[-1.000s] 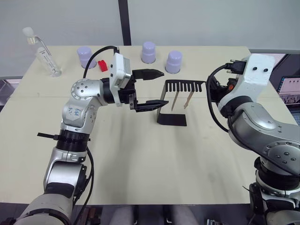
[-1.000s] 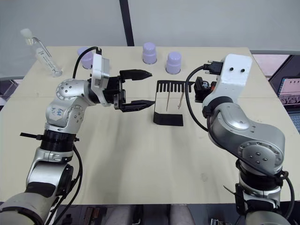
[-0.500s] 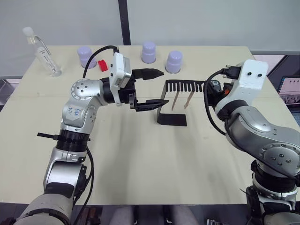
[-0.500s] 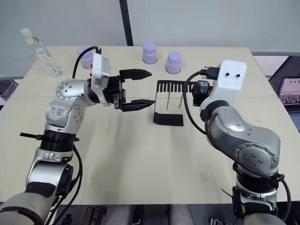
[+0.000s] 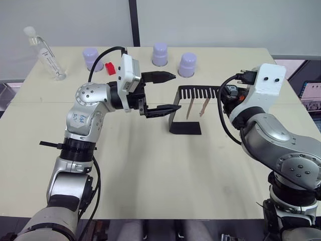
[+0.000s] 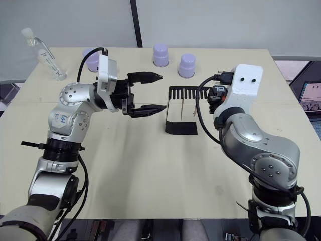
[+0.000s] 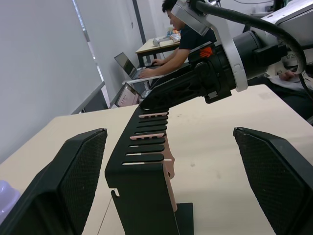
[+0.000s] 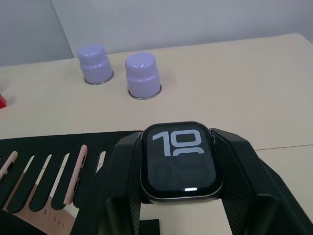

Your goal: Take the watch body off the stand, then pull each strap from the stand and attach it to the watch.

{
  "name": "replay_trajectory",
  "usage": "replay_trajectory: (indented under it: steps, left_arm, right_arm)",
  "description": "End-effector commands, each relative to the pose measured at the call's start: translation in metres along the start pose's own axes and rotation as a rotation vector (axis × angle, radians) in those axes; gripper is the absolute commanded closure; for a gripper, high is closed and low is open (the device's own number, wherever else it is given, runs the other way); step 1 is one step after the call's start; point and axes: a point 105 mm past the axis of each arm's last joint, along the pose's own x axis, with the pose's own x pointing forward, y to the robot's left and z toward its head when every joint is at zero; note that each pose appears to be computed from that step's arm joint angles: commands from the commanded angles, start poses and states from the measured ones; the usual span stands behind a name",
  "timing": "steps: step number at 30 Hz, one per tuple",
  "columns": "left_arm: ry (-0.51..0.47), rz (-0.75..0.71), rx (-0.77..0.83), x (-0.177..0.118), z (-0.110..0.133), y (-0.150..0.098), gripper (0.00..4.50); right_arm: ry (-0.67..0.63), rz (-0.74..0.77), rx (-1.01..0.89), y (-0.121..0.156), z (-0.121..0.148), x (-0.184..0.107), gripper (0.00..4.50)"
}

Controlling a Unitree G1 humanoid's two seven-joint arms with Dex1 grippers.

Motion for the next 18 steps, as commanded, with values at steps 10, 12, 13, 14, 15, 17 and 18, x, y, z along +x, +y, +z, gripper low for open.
replay_trajectory:
  steps: [10, 12, 13, 14, 15, 17, 18]
  left_arm:
    - [-0.026, -0.011, 0.056, 0.0017, 0.0147, -0.0008, 0.00]
    - [-0.028, -0.012, 0.056, 0.0021, 0.0146, -0.0011, 0.00]
    - [-0.028, -0.013, 0.055, 0.0023, 0.0145, -0.0013, 0.00]
    - [-0.029, -0.014, 0.055, 0.0024, 0.0143, -0.0014, 0.00]
    - [-0.029, -0.015, 0.056, 0.0027, 0.0142, -0.0015, 0.00]
    - [-0.031, -0.014, 0.056, 0.0031, 0.0142, -0.0013, 0.00]
    - [-0.032, -0.014, 0.056, 0.0033, 0.0143, -0.0012, 0.00]
  right_arm:
    - [-0.091, 0.018, -0.013, 0.0016, 0.0208, -0.0081, 2.92]
    - [-0.096, 0.020, -0.007, 0.0016, 0.0222, -0.0086, 2.92]
    - [-0.097, 0.021, -0.006, 0.0015, 0.0225, -0.0087, 2.92]
    - [-0.097, 0.022, -0.006, 0.0013, 0.0226, -0.0089, 2.92]
    - [-0.096, 0.022, -0.003, 0.0012, 0.0226, -0.0090, 2.92]
    - [-0.093, 0.023, 0.001, 0.0008, 0.0224, -0.0093, 2.92]
    - [-0.093, 0.023, 0.001, 0.0006, 0.0223, -0.0095, 2.92]
